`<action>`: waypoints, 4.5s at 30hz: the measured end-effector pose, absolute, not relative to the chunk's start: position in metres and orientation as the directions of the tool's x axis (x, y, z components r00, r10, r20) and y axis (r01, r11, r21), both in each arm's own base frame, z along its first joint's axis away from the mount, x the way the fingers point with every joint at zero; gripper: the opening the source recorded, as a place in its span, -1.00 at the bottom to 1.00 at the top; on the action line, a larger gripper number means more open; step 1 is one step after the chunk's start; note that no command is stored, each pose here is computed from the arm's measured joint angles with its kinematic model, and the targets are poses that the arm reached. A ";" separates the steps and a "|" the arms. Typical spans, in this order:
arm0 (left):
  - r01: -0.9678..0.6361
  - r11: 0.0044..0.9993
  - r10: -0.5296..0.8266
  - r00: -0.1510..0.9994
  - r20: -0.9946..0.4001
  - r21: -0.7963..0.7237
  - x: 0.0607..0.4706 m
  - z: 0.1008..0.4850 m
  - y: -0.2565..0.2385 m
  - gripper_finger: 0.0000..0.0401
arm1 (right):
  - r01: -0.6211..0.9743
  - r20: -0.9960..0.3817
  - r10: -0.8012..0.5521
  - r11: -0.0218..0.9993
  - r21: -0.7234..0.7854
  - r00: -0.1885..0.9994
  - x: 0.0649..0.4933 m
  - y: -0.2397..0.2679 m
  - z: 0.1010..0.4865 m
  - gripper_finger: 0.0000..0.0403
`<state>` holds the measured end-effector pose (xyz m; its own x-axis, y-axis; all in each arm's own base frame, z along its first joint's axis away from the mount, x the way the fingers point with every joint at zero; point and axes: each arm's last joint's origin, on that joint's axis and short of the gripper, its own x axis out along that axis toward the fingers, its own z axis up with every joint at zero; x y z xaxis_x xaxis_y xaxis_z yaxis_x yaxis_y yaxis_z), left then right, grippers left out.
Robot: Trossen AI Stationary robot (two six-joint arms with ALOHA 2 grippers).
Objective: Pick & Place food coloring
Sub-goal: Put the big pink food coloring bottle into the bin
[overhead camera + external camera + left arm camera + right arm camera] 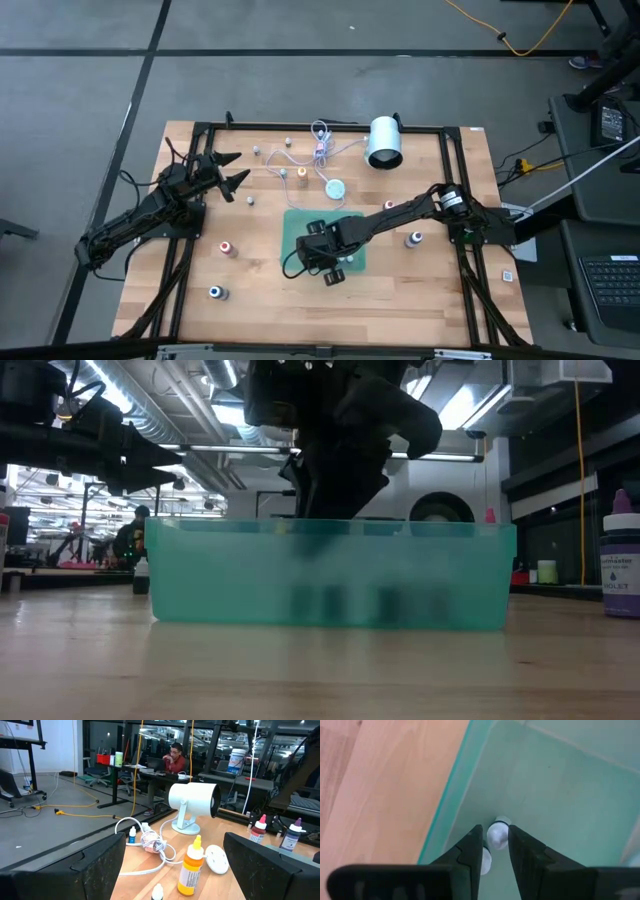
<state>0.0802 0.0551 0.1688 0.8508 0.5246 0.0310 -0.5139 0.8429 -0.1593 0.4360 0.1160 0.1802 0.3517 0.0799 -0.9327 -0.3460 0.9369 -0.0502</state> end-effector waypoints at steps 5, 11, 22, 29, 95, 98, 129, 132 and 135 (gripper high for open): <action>-0.514 0.843 0.525 0.851 0.031 -0.159 0.080 0.169 0.055 0.66 | -0.326 -0.929 0.043 0.942 -0.086 0.368 0.434 0.113 0.188 -0.53; -0.514 0.843 0.525 0.851 0.031 -0.159 0.080 0.169 0.055 0.66 | -0.303 -0.909 0.018 0.946 -0.120 0.417 0.432 0.107 0.207 -0.53; -0.514 0.843 0.525 0.851 0.031 -0.159 0.080 0.169 0.055 0.66 | -0.141 -0.896 -0.041 0.983 -0.114 0.442 0.419 0.084 0.243 -0.21; -0.514 0.843 0.525 0.851 0.031 -0.159 0.080 0.169 0.055 0.66 | 0.076 -0.903 -0.177 0.984 -0.161 0.392 0.404 0.061 0.260 0.28; -0.514 0.843 0.524 0.851 0.031 -0.159 0.080 0.169 0.055 0.66 | 0.786 -0.963 -0.203 0.619 0.012 0.174 0.248 -0.003 0.212 -0.30; -0.514 0.843 0.524 0.851 0.031 -0.159 0.080 0.169 0.055 0.66 | 0.773 -0.964 -0.202 0.634 0.006 0.172 0.249 -0.003 0.213 -0.40; -0.514 0.843 0.525 0.851 0.031 -0.159 0.080 0.169 0.055 0.66 | 0.433 -0.945 -0.146 0.901 -0.005 0.294 0.346 0.038 0.302 -0.38; -0.514 0.843 0.525 0.851 0.031 -0.159 0.080 0.169 0.055 0.66 | 0.414 -0.944 -0.133 0.910 0.004 0.301 0.348 0.051 0.297 -0.38; -0.514 0.843 0.525 0.851 0.031 -0.159 0.080 0.169 0.055 0.66 | 0.405 -0.947 -0.129 0.914 0.001 0.294 0.347 0.056 0.288 -0.38</action>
